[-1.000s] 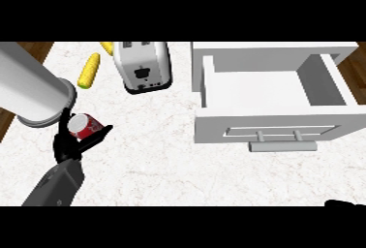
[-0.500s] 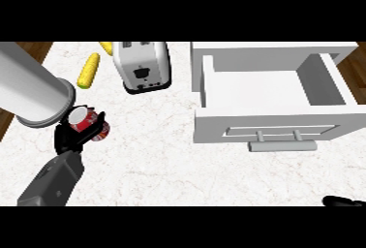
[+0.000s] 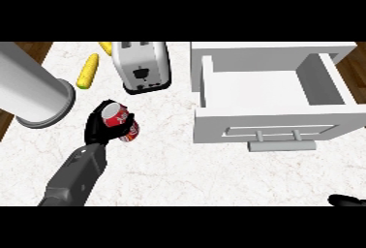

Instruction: Pick up the can, place it into the drawer and close the drawer

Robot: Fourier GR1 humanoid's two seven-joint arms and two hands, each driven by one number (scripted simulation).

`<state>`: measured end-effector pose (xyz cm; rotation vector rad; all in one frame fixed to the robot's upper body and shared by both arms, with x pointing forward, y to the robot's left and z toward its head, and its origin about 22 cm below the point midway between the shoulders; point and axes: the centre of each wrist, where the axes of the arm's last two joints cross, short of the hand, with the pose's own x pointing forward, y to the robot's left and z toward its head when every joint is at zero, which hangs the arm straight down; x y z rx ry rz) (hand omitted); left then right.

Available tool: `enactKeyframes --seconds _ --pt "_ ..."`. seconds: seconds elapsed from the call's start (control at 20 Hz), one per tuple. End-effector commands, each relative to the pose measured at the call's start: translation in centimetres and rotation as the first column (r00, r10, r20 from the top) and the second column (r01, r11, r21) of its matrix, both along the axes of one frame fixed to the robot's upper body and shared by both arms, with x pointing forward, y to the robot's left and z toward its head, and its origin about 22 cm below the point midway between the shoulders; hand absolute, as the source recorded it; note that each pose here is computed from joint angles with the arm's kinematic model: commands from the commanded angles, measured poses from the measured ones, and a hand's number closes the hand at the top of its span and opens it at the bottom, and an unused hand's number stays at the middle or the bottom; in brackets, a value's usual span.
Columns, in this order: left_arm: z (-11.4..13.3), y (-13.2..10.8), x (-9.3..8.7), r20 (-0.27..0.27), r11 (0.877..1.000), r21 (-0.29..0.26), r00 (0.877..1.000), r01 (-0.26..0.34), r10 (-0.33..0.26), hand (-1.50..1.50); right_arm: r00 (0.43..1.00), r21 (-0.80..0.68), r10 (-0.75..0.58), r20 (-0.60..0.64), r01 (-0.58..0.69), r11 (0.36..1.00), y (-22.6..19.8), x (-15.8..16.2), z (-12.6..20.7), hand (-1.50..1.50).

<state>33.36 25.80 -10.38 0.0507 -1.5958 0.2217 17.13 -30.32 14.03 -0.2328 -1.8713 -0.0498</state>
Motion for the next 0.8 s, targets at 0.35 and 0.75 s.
enactKeyframes --seconds 0.35,0.75 --pt "5.4 -7.2 4.6 0.027 0.972 0.025 0.972 0.234 -0.234 1.50 0.999 -0.038 -0.031 0.006 0.032 0.999 0.9 -0.6 1.1 -1.50" --pt "15.6 -12.8 8.0 0.118 0.948 0.067 0.941 0.312 -0.318 1.50 0.999 -0.017 -0.054 0.007 0.054 0.998 -0.9 -1.0 1.5 -1.50"
